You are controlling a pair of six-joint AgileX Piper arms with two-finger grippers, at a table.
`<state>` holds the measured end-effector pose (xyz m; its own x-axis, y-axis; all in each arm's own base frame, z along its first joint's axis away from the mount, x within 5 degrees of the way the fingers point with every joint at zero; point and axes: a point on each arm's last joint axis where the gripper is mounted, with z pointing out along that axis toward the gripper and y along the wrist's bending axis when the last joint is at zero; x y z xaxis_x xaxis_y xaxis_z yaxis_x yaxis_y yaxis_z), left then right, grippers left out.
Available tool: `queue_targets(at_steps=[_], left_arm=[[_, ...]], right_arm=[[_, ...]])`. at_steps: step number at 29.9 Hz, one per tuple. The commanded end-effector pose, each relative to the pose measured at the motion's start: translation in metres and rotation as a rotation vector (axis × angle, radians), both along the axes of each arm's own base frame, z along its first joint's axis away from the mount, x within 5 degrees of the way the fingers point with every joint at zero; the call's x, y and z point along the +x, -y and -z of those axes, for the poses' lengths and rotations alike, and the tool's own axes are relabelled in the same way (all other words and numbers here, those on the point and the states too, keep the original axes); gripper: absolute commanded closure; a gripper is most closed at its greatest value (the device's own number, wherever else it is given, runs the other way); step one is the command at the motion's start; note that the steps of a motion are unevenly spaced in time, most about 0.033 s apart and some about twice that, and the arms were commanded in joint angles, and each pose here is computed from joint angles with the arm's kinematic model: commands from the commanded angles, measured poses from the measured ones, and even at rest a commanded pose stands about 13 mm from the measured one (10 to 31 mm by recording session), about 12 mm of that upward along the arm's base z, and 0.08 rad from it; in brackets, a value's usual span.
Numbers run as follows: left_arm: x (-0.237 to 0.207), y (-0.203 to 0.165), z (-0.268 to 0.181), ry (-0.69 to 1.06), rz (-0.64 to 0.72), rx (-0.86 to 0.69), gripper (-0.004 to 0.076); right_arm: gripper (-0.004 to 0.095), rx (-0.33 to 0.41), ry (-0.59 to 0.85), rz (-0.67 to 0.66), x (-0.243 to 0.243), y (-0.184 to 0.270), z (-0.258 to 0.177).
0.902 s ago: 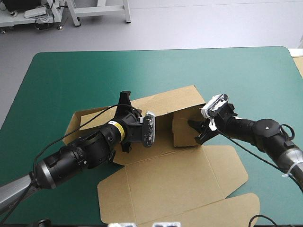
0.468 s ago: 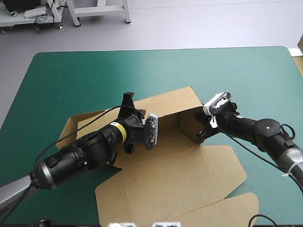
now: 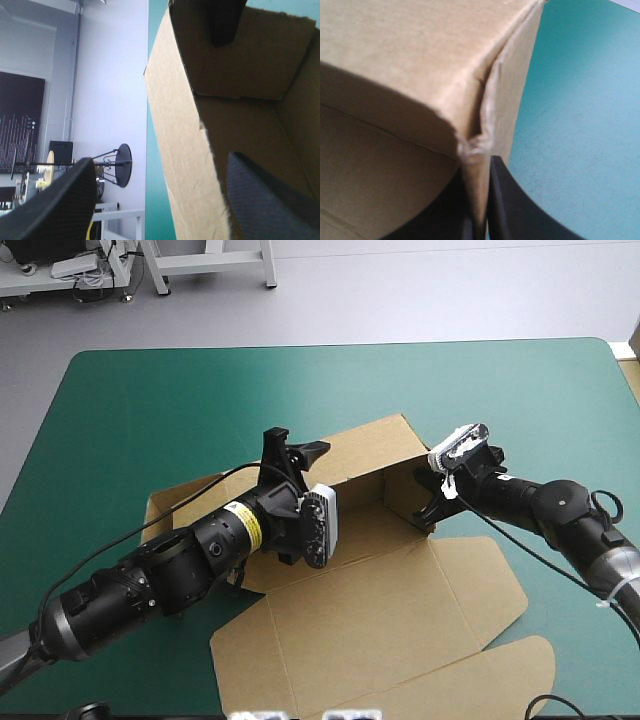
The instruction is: Fold the box
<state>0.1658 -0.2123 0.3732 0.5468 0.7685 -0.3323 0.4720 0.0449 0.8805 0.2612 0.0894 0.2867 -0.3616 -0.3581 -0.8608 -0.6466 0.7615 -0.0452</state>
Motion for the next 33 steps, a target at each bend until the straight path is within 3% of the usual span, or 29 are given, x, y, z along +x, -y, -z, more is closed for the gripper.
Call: queue_targets(at_steps=[1,5,9,16,24,33], left_arm=[[-0.015,0.001,-0.027,0.077,0.081,-0.107,0.0224],[-0.034,0.003,-0.04,0.114,0.17,-0.175,0.0398],[-0.044,-0.006,-0.053,0.137,0.198,-0.238,0.0729],[-0.023,-0.041,-0.078,-0.175,-0.168,-0.297,0.0706],[0.004,-0.109,-0.128,-0.327,-0.541,-0.582,0.0706],[0.02,-0.179,-0.116,-0.592,-0.971,-0.77,0.0706]], right_arm=[[0.0926,0.028,0.066,0.041,0.002,0.002,-0.021],[0.0926,0.02,0.078,0.067,0.004,0.004,-0.021],[0.0926,0.015,0.086,0.081,0.005,0.006,-0.022],[0.0926,0.014,0.089,0.089,0.005,0.006,-0.022],[0.0926,0.012,0.056,0.097,0.004,0.007,-0.02],[0.0926,0.036,0.008,0.098,-0.004,0.007,-0.032]])
